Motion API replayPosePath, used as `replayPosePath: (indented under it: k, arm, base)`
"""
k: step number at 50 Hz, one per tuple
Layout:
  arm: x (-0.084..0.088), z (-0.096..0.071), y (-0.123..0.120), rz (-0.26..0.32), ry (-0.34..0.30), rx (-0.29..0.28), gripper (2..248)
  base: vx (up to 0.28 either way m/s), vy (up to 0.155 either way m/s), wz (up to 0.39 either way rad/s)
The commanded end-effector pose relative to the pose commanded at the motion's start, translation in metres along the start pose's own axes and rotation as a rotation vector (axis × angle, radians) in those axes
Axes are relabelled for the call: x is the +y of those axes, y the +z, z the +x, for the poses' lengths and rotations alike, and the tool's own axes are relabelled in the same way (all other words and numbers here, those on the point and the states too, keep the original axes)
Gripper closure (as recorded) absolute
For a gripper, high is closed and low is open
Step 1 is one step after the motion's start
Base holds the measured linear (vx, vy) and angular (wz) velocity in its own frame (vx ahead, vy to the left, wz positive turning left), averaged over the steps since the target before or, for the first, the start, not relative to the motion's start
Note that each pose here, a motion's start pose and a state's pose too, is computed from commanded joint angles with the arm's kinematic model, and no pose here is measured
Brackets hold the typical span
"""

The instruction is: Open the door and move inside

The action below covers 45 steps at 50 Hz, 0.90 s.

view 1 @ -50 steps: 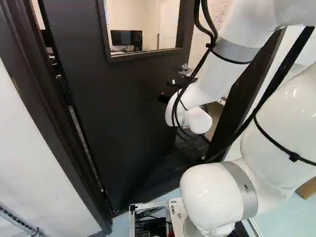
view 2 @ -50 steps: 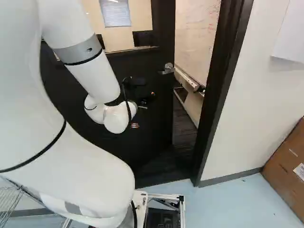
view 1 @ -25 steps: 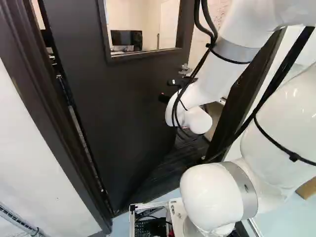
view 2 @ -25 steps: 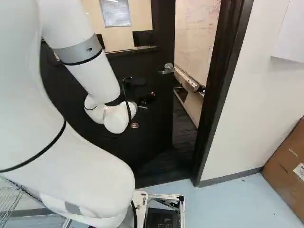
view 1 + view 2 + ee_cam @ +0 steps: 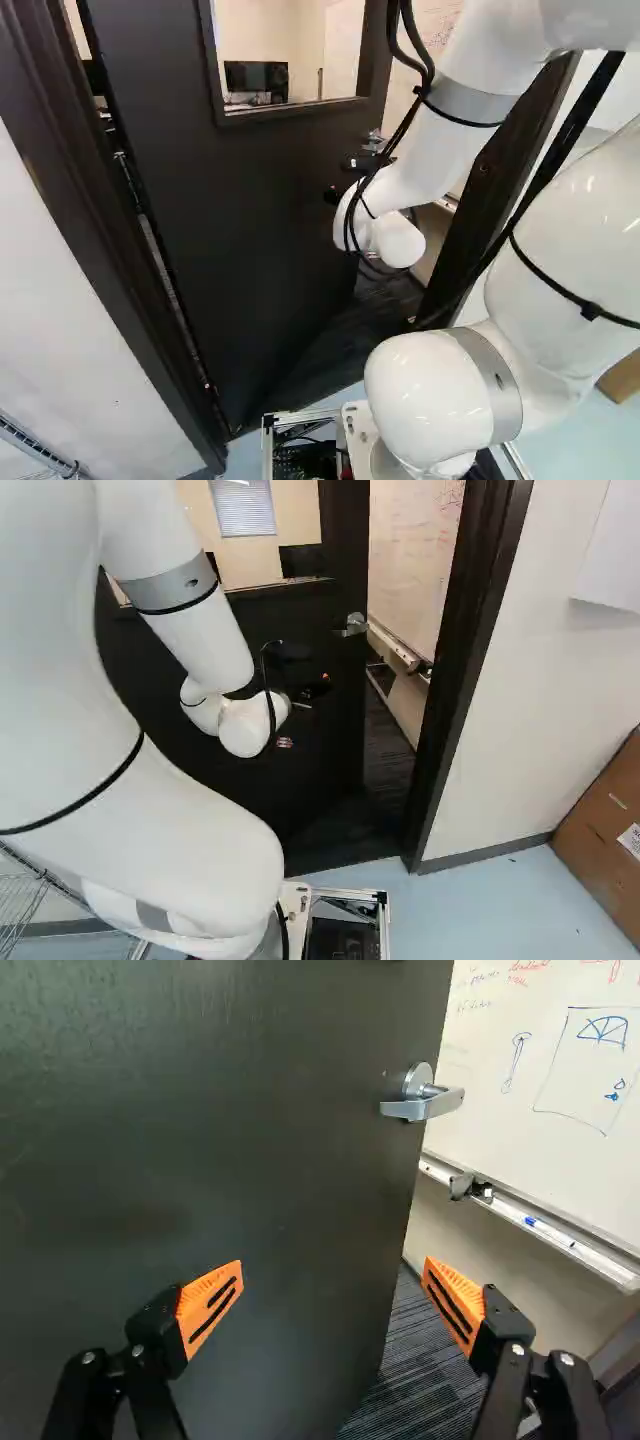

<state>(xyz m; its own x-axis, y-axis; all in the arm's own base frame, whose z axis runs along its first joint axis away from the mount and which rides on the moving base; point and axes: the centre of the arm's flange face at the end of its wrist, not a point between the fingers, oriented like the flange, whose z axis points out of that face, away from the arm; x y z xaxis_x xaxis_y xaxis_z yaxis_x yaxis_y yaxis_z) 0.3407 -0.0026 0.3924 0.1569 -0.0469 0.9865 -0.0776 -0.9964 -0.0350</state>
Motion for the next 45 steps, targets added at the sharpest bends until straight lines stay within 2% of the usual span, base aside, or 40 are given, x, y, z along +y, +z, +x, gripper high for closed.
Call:
replayPosePath:
  k: [45]
  arm:
    - [-0.015, 0.002, 0.013, -0.056, 0.060, -0.006, 3]
  base:
    - [0.000, 0.000, 0.000]
